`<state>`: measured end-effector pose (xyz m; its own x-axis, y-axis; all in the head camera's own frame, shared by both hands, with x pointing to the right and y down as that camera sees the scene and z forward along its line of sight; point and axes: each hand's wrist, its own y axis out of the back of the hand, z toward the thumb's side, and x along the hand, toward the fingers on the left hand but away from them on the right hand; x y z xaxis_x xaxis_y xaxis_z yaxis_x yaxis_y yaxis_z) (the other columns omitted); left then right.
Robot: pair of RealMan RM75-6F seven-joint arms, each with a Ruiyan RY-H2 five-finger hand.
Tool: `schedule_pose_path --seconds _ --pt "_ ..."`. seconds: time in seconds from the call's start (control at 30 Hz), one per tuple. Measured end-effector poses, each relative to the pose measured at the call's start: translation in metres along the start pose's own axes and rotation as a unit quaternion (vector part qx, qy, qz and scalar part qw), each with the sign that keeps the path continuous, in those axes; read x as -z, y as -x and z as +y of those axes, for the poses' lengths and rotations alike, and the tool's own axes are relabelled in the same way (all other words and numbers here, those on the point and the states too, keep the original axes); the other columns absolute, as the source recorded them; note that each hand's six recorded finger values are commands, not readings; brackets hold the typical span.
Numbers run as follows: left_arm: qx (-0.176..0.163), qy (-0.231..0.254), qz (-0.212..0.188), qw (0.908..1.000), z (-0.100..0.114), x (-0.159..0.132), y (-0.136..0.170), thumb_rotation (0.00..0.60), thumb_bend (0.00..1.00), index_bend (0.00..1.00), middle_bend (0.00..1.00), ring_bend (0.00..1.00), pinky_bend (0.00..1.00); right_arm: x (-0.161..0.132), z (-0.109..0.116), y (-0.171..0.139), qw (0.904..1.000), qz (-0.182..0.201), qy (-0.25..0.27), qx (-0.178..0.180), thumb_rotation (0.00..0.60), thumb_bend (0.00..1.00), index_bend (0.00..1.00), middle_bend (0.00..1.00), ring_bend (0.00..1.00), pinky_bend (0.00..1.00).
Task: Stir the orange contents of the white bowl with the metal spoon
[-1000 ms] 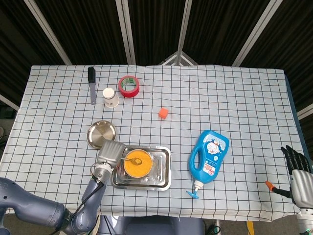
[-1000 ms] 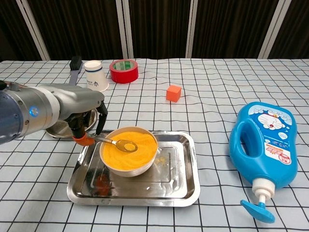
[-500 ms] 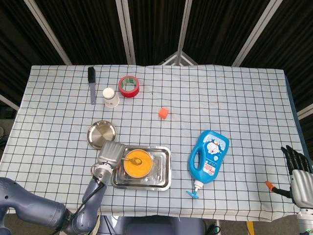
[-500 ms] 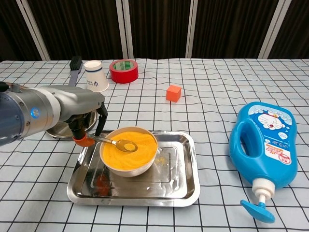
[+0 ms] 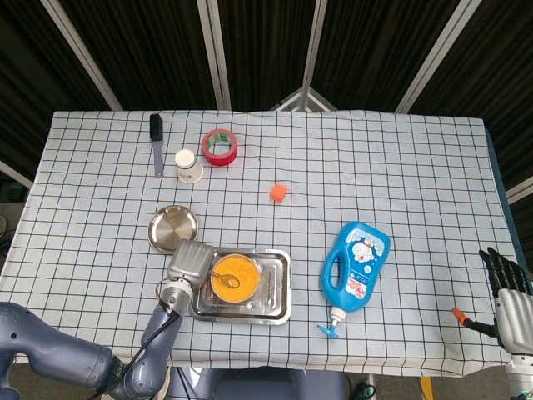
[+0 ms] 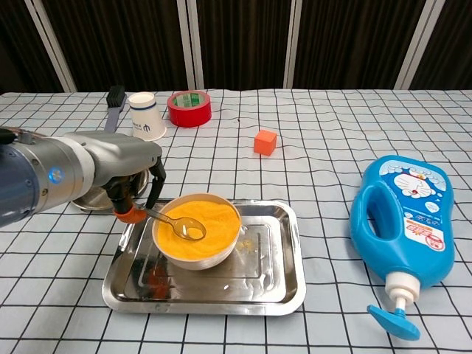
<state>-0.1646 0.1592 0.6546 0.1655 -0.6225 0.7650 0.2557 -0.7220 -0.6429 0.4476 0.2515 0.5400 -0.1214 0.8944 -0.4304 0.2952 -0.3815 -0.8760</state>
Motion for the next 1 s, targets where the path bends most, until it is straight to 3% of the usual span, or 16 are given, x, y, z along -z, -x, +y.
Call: schedule_pose_path --seconds 0.33,0.57,0.7,0.83,0.93,1.0 --pt "-0.025 -0.002 -0.005 0.9997 0.01 0.004 0.002 0.6 0.63 0.63 1.0 0.99 1.0 0.0 0.0 0.0 1.0 0.0 0.0 -0.001 0.6 0.2 0.0 0.0 0.0 0.0" --pt "-0.063 -0.05 -0.017 0.9966 0.017 0.007 0.005 0.6 0.68 0.8 1.0 1.0 1.0 0.0 -0.001 0.0 1.0 -0.002 0.003 -0.002 0.6 0.2 0.0 0.0 0.0 0.0" --pt "-0.091 -0.095 -0.022 0.9911 0.022 0.008 0.006 0.6 0.68 0.83 1.0 1.0 1.0 0.0 -0.001 0.0 1.0 -0.002 0.005 -0.004 0.6 0.2 0.0 0.0 0.0 0.0" --pt "-0.124 -0.16 -0.032 0.9788 0.027 0.006 0.006 0.6 0.68 0.83 1.0 1.0 1.0 0.0 -0.001 0.0 1.0 -0.003 0.007 -0.005 0.6 0.2 0.0 0.0 0.0 0.0" --pt "-0.157 -0.225 -0.044 0.9607 0.031 0.002 0.006 0.6 0.68 0.84 1.0 1.0 1.0 0.0 -0.001 0.0 1.0 -0.003 0.008 -0.005 0.6 0.2 0.0 0.0 0.0 0.0" --pt "-0.186 -0.277 -0.057 0.9409 0.033 -0.002 0.007 0.6 0.68 0.84 1.0 1.0 1.0 0.0 -0.001 0.0 1.0 -0.002 0.008 -0.005 0.6 0.2 0.0 0.0 0.0 0.0"
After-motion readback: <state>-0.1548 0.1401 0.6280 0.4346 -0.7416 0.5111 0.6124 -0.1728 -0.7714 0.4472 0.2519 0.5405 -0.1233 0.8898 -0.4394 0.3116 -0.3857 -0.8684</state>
